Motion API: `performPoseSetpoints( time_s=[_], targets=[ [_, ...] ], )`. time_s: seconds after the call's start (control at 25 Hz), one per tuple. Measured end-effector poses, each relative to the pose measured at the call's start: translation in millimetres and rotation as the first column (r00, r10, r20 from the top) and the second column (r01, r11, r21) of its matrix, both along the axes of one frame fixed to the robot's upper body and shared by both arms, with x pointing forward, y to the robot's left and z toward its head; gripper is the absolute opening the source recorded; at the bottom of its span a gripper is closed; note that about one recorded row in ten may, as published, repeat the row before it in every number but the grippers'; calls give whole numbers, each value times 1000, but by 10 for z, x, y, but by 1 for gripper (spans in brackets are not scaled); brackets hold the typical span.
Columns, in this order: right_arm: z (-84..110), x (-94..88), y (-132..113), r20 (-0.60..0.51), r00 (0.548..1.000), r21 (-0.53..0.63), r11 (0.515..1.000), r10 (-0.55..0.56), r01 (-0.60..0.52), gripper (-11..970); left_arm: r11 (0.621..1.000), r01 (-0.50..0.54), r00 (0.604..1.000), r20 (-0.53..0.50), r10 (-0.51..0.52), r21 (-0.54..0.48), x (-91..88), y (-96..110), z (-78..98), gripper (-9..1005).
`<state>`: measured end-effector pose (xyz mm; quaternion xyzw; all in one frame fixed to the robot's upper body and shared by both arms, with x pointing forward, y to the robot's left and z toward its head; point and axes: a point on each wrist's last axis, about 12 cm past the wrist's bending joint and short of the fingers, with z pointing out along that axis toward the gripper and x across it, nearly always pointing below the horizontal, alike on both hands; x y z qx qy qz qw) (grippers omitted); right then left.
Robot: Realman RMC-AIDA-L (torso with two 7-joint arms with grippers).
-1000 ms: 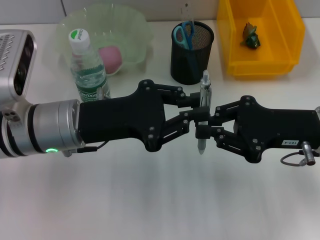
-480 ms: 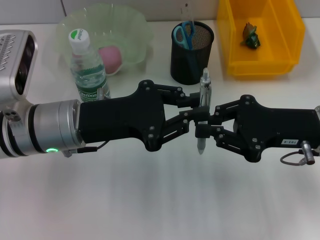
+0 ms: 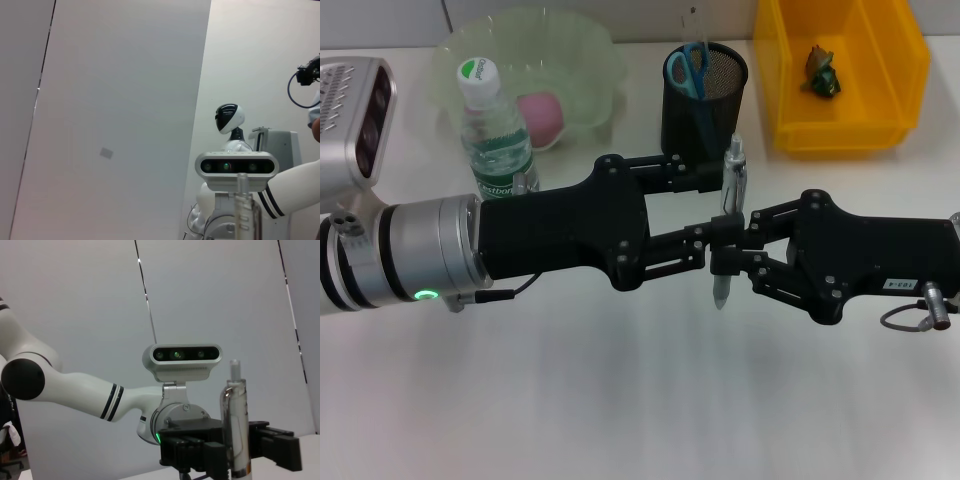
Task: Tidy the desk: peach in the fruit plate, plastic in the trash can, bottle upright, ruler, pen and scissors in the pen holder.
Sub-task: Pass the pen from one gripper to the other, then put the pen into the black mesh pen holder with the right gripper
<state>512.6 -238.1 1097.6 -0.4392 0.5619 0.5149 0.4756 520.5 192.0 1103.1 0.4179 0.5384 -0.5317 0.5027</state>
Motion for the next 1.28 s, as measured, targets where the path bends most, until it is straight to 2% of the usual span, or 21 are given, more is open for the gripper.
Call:
performPoseSetpoints(
  time_s=[0.36,0.56,0.68,0.88,1.08,1.28],
  targets=[
    [-41,-12,-45,-7,999,-14,999,-36,35,150,1000,8,1000,7,-8,-29,-42,28,13,566],
    [-53,16,-139,4,995,-30,994,-105,105,156,998,9,1000,6,-9,-57,-96,83,18,769],
    [-24,67,-189,-24,988,-24,988,-153,152,160,997,-7,1000,-4,7,-73,-126,117,2,780],
    [59,223,-278,7,958,12,958,-287,287,165,996,-30,1000,-12,29,-79,-179,145,-56,786],
    [146,491,-323,37,897,21,897,-441,441,171,996,-32,999,-13,31,-78,-212,164,-89,786],
    [215,733,-258,95,855,-3,859,-510,512,177,997,-21,1000,-1,21,-68,-235,153,-109,787]
  ],
)
